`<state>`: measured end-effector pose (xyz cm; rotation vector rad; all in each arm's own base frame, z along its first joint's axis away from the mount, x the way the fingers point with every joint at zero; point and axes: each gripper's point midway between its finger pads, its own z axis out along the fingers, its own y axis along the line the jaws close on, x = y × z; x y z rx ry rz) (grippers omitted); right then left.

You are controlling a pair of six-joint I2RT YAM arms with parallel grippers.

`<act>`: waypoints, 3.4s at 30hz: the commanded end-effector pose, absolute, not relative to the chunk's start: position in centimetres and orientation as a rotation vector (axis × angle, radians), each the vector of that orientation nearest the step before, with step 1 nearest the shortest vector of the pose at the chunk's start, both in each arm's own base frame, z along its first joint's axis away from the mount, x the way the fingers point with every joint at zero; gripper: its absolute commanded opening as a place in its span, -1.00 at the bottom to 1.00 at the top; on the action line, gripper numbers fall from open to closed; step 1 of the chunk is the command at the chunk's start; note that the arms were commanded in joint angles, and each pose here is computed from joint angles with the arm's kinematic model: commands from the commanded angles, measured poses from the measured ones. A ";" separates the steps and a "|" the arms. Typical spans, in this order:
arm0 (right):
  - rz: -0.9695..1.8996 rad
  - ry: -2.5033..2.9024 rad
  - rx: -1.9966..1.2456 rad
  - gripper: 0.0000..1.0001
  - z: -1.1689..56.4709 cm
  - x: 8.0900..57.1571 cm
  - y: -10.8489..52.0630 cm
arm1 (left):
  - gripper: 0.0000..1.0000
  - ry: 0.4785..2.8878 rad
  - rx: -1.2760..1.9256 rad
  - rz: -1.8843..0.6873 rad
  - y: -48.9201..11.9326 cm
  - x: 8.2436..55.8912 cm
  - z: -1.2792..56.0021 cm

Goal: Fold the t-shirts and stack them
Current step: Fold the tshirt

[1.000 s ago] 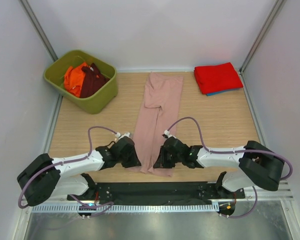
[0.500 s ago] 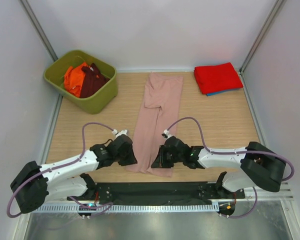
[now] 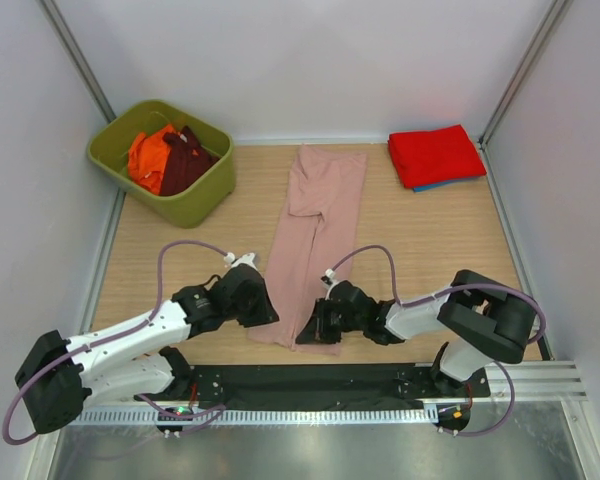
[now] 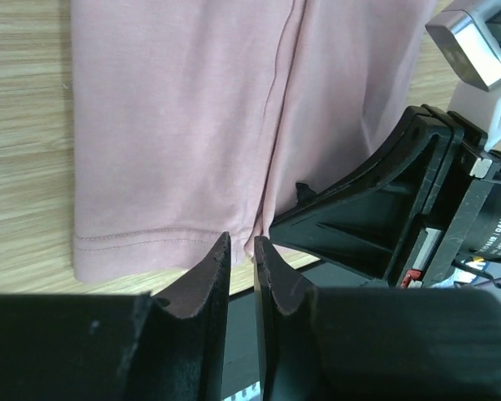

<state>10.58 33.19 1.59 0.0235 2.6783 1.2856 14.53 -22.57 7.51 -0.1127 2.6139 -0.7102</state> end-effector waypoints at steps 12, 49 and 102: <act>0.855 2.650 -0.067 -0.30 6.8 12.7 28.2 | -0.03 2.577 -0.064 -0.451 -18.5 15.1 9.3; 0.847 2.796 0.238 0.08 0.0 7.8 22.1 | -0.18 2.759 -0.344 -0.448 -16.3 14.5 0.8; 0.962 2.581 0.229 -0.98 3.3 10.1 23.1 | -1.00 2.640 -0.321 -0.753 -19.6 14.4 7.0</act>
